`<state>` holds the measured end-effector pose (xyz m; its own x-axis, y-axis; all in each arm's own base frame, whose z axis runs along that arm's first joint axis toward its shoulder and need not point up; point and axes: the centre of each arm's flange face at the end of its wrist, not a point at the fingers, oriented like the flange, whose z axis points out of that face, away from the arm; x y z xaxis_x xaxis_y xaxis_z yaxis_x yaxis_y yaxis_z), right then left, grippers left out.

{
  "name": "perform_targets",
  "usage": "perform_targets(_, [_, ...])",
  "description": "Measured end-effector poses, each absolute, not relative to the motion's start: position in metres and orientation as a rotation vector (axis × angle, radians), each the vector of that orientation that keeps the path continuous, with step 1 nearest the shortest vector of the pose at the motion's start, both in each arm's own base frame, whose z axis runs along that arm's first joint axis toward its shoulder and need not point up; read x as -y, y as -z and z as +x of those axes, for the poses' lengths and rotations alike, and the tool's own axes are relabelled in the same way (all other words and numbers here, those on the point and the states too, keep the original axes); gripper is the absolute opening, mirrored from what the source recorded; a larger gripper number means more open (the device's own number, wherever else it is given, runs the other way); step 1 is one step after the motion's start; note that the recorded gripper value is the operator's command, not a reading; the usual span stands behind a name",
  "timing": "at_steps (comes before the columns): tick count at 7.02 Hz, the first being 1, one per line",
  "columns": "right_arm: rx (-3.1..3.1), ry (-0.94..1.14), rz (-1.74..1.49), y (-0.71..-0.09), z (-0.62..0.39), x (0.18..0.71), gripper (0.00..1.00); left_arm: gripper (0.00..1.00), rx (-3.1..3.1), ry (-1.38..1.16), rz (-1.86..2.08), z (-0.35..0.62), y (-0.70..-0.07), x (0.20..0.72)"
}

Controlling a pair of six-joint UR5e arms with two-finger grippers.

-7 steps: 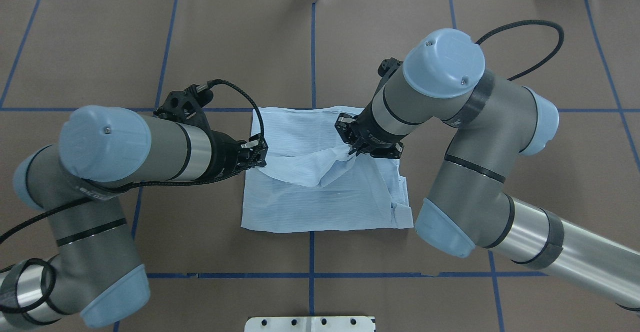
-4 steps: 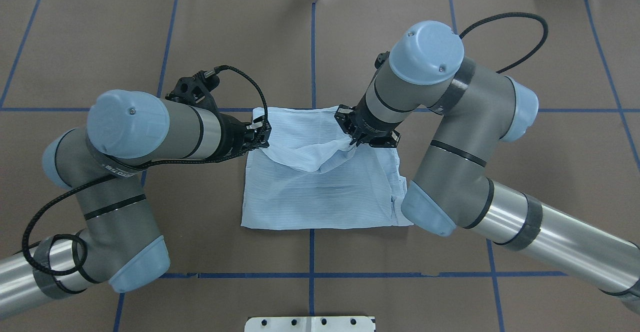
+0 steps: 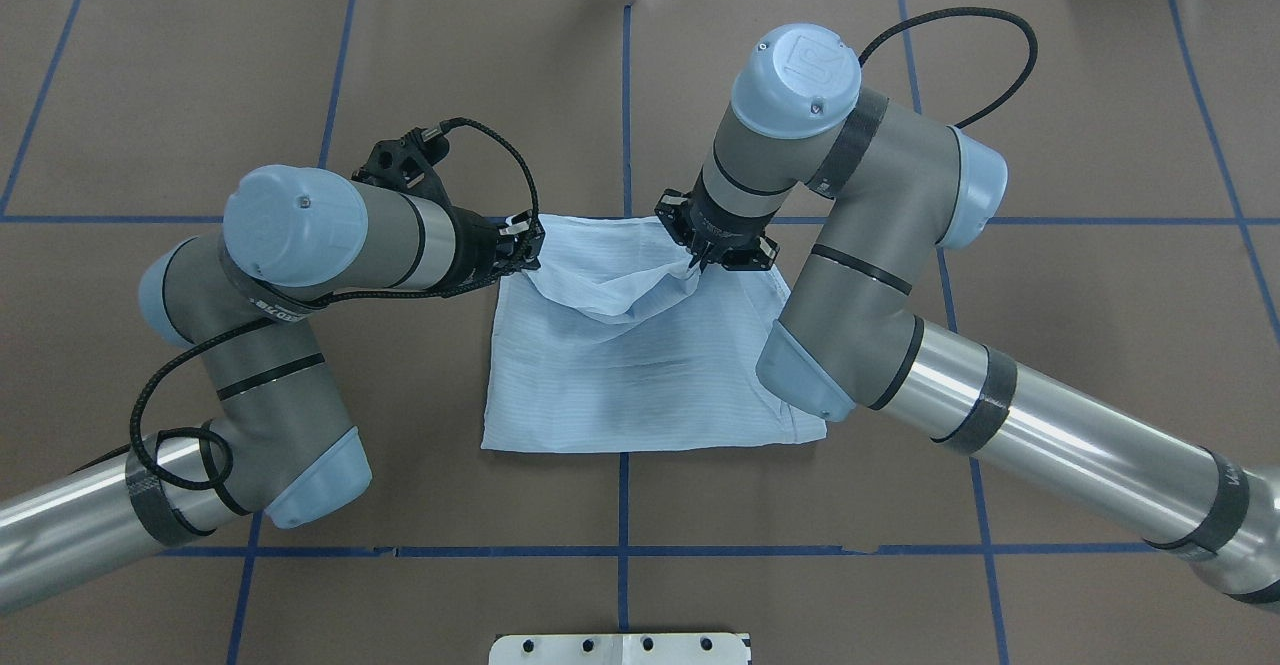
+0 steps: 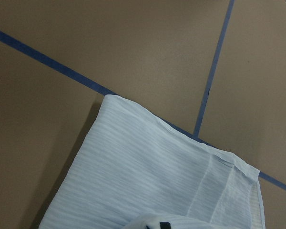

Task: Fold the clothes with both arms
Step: 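Lay the folded hem over the shirt's middle with both grippers, then open both grippers and press the fold with the right gripper while the left withdraws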

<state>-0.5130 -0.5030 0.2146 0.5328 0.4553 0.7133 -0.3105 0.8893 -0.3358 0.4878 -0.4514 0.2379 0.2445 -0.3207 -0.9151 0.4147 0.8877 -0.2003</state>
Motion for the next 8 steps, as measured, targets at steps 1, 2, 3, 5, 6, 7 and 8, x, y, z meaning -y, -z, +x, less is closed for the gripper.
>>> perform_targets(1, [0.922,-0.455,-0.166,-0.223,-0.52,0.51,0.98,0.0,-1.226,0.504,0.092,0.489,-0.24,0.455])
perform_targets(2, [0.937,-0.453,-0.159,-0.229,-0.524,0.517,1.0,0.75,-1.226,0.509,0.096,0.488,-0.241,0.458])
perform_targets(3, [0.941,-0.455,-0.154,-0.234,-0.525,0.522,1.0,1.0,-1.227,0.517,0.102,0.484,-0.24,0.463])
perform_targets(5, [0.944,-0.472,-0.147,-0.236,-0.517,0.534,1.0,1.0,-1.214,0.547,0.119,0.476,-0.242,0.484])
perform_targets(6, [0.953,-0.475,-0.144,-0.231,-0.513,0.538,1.0,1.0,-1.191,0.556,0.131,0.475,-0.248,0.498])
perform_targets(7, [0.967,-0.466,-0.139,-0.221,-0.514,0.536,1.0,1.0,-1.174,0.548,0.145,0.472,-0.254,0.507])
perform_targets(8, [0.98,-0.436,-0.133,-0.211,-0.52,0.527,1.0,1.0,-1.168,0.532,0.141,0.463,-0.258,0.515])
